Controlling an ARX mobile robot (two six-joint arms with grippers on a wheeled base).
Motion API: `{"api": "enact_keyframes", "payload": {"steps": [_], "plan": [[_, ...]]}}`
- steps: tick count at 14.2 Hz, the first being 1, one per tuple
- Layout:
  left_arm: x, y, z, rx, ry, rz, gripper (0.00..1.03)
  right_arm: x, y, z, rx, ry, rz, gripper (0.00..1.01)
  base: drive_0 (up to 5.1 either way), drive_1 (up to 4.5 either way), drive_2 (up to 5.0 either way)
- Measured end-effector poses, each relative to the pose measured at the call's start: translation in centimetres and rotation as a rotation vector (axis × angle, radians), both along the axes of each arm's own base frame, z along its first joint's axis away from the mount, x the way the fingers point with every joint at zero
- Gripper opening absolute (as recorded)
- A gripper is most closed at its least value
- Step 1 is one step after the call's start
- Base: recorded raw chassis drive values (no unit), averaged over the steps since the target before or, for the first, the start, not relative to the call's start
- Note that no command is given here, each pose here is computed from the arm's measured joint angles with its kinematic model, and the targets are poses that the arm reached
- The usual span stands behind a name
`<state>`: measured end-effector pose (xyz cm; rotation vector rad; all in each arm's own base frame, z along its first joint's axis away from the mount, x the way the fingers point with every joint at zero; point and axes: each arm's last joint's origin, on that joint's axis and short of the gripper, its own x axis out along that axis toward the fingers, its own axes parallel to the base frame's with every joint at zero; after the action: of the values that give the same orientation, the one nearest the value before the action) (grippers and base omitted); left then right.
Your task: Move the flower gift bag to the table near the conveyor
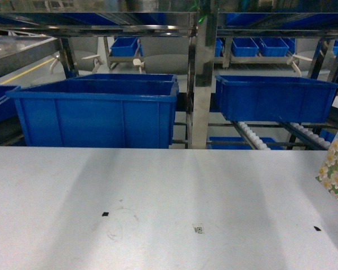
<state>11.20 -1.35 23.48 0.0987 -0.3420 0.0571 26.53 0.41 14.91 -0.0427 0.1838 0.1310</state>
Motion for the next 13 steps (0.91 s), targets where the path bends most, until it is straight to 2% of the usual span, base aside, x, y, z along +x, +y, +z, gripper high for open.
{"api": "enact_keyframes", "payload": {"steps": [3, 5, 7, 11, 13], "plan": [[0.0, 0.0, 0.0, 0.000, 0.000, 0.000, 0.02, 2.5, -0.8, -1.5, 0.004, 0.056, 0.011, 0.03, 0.0, 0.00, 0.0], [0.0, 0.0, 0.0, 0.000, 0.000, 0.000, 0.02, 4.0, -1.1, -2.3, 0.024, 0.098, 0.007, 0.03, 0.0, 0.00, 0.0], [0.0, 0.0, 0.0, 0.000, 0.000, 0.000, 0.02, 4.3, -1.1, -3.7, 0.046, 0.151, 0.006, 0.03, 0.0, 0.00, 0.0], [0.0, 0.0, 0.0, 0.000, -0.001, 0.000, 0.02, 3.7, -0.7, -5.4, 0.054, 0.204, 0.005, 0.03, 0.0, 0.00, 0.0], [0.0, 0.0, 0.0, 0.000, 0.000, 0.000, 0.02, 3.6, -0.5, -6.1, 0.072, 0.233, -0.002, 0.03, 0.0, 0.00, 0.0]]}}
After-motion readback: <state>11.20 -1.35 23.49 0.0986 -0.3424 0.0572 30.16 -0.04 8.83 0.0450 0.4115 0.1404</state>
